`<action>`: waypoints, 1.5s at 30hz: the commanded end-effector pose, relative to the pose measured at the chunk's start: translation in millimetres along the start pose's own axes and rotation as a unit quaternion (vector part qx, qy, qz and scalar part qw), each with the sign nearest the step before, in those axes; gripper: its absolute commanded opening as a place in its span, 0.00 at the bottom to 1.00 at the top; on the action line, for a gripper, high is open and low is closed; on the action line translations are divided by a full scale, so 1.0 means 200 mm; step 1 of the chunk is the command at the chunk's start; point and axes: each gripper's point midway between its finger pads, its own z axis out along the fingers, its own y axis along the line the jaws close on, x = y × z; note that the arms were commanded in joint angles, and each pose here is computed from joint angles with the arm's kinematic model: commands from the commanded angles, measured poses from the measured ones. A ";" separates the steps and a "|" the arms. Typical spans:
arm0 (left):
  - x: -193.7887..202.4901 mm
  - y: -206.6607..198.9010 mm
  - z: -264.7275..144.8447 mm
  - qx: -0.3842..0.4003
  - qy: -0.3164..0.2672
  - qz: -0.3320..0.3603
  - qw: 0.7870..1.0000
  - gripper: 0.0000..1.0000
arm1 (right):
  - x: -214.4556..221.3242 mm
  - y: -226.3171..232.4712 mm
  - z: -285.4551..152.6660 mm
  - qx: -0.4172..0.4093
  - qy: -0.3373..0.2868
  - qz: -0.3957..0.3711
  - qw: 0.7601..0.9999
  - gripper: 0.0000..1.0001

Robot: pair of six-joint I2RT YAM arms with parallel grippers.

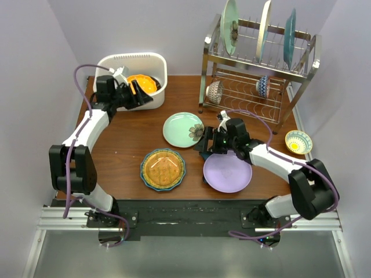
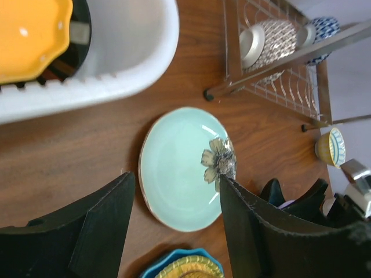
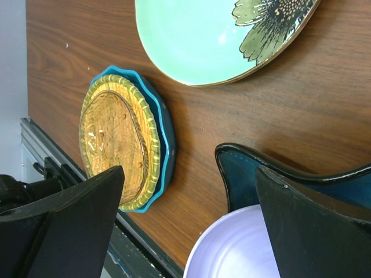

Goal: Place the plates into the plastic bin on the countertop
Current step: Pick up the plate at the center of the board.

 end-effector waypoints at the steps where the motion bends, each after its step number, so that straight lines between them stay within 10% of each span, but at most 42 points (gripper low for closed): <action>1: 0.05 -0.01 -0.02 -0.001 -0.010 0.015 1.000 0.64 | -0.12 0.08 0.01 -0.015 -0.028 -0.007 0.999 0.99; 45: 0.92 0.22 0.39 0.027 0.157 -0.117 0.980 0.44 | -0.27 -0.21 0.09 0.029 -0.040 0.037 0.998 0.99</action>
